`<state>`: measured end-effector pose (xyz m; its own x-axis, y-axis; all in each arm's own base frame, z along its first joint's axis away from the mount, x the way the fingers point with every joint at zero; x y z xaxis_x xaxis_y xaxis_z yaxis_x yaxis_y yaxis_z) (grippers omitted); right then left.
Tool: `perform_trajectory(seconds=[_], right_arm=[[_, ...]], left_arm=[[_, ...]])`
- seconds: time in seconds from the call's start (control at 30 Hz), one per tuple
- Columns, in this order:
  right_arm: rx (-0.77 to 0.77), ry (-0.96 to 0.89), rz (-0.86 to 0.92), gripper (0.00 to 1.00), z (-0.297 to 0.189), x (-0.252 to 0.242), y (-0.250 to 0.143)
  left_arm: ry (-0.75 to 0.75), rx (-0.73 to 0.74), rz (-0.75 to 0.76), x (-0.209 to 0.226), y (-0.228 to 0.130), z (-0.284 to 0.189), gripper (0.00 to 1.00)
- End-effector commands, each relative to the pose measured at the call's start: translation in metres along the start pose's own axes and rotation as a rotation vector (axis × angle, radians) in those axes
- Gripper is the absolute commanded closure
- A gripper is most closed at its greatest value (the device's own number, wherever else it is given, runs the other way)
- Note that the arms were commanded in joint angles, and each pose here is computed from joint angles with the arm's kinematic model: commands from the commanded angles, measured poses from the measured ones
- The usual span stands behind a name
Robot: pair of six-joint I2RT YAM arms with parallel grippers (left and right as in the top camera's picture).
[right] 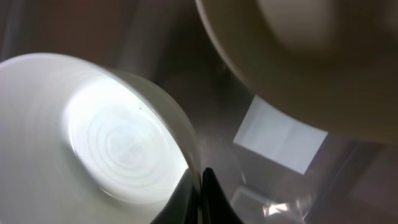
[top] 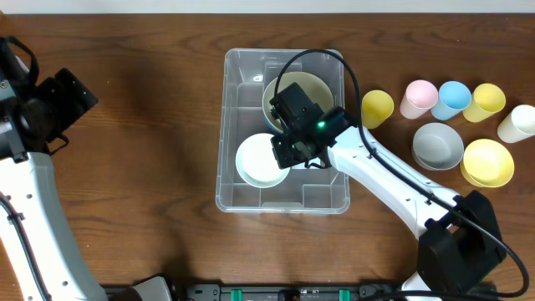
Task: Pack container
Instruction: 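Retract the right gripper toward the yellow bowl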
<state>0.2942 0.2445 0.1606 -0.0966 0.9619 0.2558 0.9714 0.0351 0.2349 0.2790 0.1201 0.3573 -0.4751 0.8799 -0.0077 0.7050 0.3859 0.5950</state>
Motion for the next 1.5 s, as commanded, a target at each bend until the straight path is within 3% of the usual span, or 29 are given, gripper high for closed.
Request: perform_trajectory(seconds=[0.0, 0.27, 0.57, 0.63, 0.8, 0.87, 1.17, 1.47], right_arm=[[-0.002, -0.021, -0.017, 0.99, 0.008, 0.000, 0.000], [0.073, -0.015, -0.046, 0.99, 0.031, 0.010, -0.013], [0.003, -0.018, -0.052, 0.98, 0.034, 0.012, -0.002], [-0.009, -0.012, -0.050, 0.94, 0.034, 0.013, 0.001], [-0.037, 0.049, -0.103, 0.69, 0.029, 0.021, 0.008], [-0.053, 0.058, -0.100, 0.66, 0.022, 0.022, 0.012], [-0.196, 0.111, -0.026, 0.66, -0.057, 0.002, 0.030], [-0.366, 0.027, 0.427, 0.50, -0.155, -0.120, 0.042]], left_arm=[[0.012, 0.015, -0.005, 0.002, -0.002, 0.004, 0.02], [0.012, 0.015, -0.005, 0.002, -0.002, 0.004, 0.02], [0.012, 0.015, -0.005, 0.002, -0.002, 0.004, 0.02], [0.012, 0.015, -0.005, 0.002, -0.002, 0.004, 0.02], [0.012, 0.015, -0.005, 0.002, -0.002, 0.004, 0.02], [0.012, 0.015, -0.005, 0.002, -0.002, 0.004, 0.02], [0.012, 0.015, -0.005, 0.002, -0.002, 0.004, 0.02], [0.012, 0.015, -0.005, 0.002, -0.002, 0.004, 0.02]])
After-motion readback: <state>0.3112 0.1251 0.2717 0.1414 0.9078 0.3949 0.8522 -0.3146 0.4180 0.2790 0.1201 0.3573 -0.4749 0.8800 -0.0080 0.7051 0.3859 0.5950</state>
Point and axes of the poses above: each gripper's point midway between its finger pads, its own z axis out along the fingers, its own x axis along the line the jaws close on, y = z × x, the point moved 6 cm from there along -z, back along the fingers, and after that the axes turned 15 degrees about z, right-handed, at the moved point
